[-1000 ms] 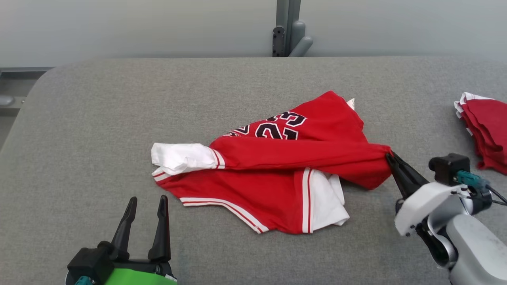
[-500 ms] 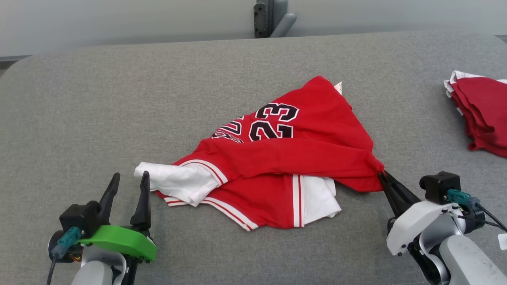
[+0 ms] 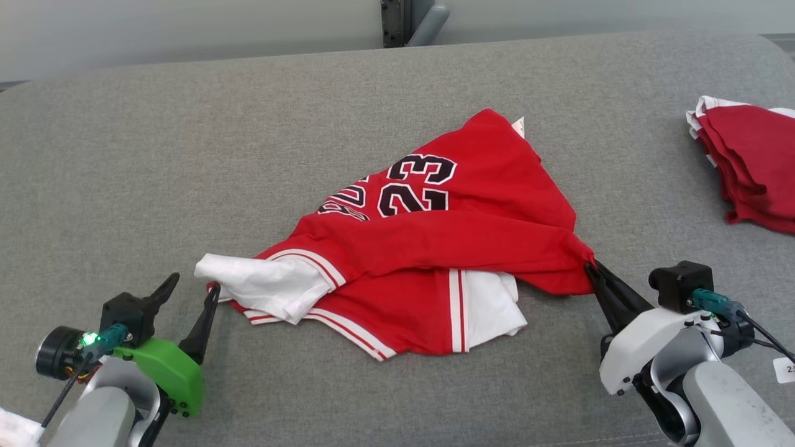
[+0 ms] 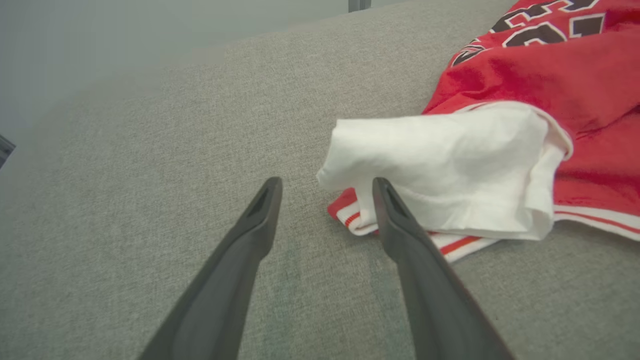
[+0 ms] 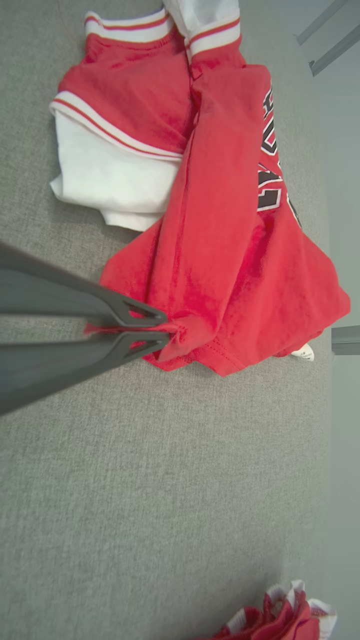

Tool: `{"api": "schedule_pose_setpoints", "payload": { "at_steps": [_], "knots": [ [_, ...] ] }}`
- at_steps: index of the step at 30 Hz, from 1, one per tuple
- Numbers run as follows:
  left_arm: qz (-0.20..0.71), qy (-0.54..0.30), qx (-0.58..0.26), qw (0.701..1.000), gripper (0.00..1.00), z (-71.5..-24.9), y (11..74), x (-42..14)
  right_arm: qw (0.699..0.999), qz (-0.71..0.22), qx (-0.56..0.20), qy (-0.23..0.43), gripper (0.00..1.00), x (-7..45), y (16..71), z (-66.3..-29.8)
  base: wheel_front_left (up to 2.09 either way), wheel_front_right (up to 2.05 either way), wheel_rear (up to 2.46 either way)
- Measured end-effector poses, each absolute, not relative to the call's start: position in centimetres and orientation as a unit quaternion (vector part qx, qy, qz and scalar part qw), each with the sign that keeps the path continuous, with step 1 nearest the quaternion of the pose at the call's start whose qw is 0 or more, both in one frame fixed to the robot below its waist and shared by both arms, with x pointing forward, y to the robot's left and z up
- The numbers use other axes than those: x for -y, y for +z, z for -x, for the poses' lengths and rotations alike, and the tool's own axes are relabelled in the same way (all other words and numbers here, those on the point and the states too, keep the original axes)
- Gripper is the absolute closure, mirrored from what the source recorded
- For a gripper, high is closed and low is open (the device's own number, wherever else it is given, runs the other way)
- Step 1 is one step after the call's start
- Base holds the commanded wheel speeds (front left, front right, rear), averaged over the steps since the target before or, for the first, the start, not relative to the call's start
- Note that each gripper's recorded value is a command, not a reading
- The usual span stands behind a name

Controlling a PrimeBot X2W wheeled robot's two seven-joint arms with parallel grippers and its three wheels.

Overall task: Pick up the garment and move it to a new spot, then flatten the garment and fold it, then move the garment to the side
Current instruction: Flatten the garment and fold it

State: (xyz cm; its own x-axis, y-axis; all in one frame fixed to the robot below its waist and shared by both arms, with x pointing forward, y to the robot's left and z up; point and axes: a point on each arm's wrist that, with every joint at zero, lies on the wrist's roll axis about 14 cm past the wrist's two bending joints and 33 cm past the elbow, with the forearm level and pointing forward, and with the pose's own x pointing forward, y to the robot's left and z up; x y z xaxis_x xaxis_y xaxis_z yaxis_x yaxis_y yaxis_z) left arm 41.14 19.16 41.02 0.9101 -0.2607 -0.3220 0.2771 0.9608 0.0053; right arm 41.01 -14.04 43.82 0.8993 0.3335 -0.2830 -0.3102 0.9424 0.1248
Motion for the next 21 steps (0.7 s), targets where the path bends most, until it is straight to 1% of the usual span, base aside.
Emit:
{"api": "schedule_pose_setpoints", "payload": {
  "at_steps": [1, 2, 3, 4, 5, 8, 11, 12, 13, 14, 15, 16, 17, 19, 20, 21],
  "knots": [
    [-0.036, -0.149, -0.165, 0.974, 0.36, -41.2, 40.9, -19.0, 0.974, -0.038, -0.153, 0.165, 1.0, 14.1, 43.8, -41.0, 0.0, 0.0, 0.0],
    [-0.047, -0.159, -0.168, 0.972, 0.5, -41.2, 40.9, -19.0, 0.974, -0.038, -0.153, 0.165, 1.0, 14.1, 43.7, -41.1, 0.0, 0.0, 0.0],
    [-0.055, -0.166, -0.172, 0.969, 0.56, -41.2, 40.8, -19.0, 0.974, -0.037, -0.154, 0.164, 1.0, 14.2, 43.7, -41.1, 0.0, 0.0, 0.0],
    [-0.063, -0.172, -0.174, 0.968, 0.59, -41.2, 40.8, -19.2, 0.974, -0.036, -0.154, 0.164, 1.0, 14.2, 43.7, -41.1, 0.0, 0.0, 0.0],
    [-0.069, -0.176, -0.177, 0.966, 0.59, -41.3, 40.8, -19.3, 0.974, -0.035, -0.155, 0.164, 1.0, 14.2, 43.6, -41.0, 0.0, 0.0, 0.0],
    [-0.079, -0.186, -0.18, 0.963, 0.53, -41.6, 40.8, -19.5, 0.974, -0.034, -0.156, 0.163, 1.0, 14.3, 43.5, -41.0, 0.0, 0.0, 0.0],
    [-0.085, -0.203, -0.184, 0.958, 0.51, -41.8, 40.7, -18.8, 0.974, -0.035, -0.157, 0.162, 1.0, 14.3, 43.4, -40.9, 0.0, 0.0, 0.0],
    [-0.088, -0.21, -0.188, 0.955, 0.44, -41.7, 40.5, -18.6, 0.974, -0.035, -0.158, 0.161, 1.0, 14.4, 43.4, -40.9, 0.0, 0.0, 0.0],
    [-0.089, -0.215, -0.192, 0.954, 0.44, -41.6, 40.3, -18.4, 0.974, -0.035, -0.158, 0.16, 1.0, 14.4, 43.4, -40.8, 0.0, 0.0, 0.0],
    [-0.089, -0.218, -0.193, 0.952, 0.31, -41.6, 40.2, -18.3, 0.974, -0.035, -0.157, 0.159, 1.0, 14.5, 43.4, -40.8, 0.0, 0.0, 0.0],
    [-0.088, -0.219, -0.192, 0.953, 0.22, -41.8, 40.2, -18.2, 0.974, -0.035, -0.157, 0.158, 1.0, 14.5, 43.5, -40.9, 0.0, 0.0, 0.0],
    [-0.091, -0.222, -0.192, 0.952, 0.22, -41.9, 40.2, -18.1, 0.975, -0.034, -0.156, 0.158, 1.0, 14.6, 43.5, -40.9, 0.0, 0.0, 0.0],
    [-0.095, -0.225, -0.19, 0.951, 0.26, -42.1, 40.3, -18.1, 0.975, -0.033, -0.155, 0.157, 1.0, 14.7, 43.5, -40.9, 0.0, 0.0, 0.0],
    [-0.101, -0.232, -0.185, 0.95, 0.56, -42.3, 40.5, -18.0, 0.975, -0.032, -0.156, 0.154, 1.0, 14.9, 43.5, -40.9, 0.0, 0.0, 0.0],
    [-0.102, -0.237, -0.182, 0.949, 0.7, -42.4, 40.6, -17.7, 0.975, -0.032, -0.156, 0.153, 1.0, 15.0, 43.5, -40.9, 0.0, 0.0, 0.0],
    [-0.104, -0.243, -0.179, 0.948, 1.0, -42.5, 40.7, -17.4, 0.975, -0.032, -0.156, 0.152, 1.0, 15.0, 43.4, -40.9, 0.0, 0.0, 0.0]
  ]
}}
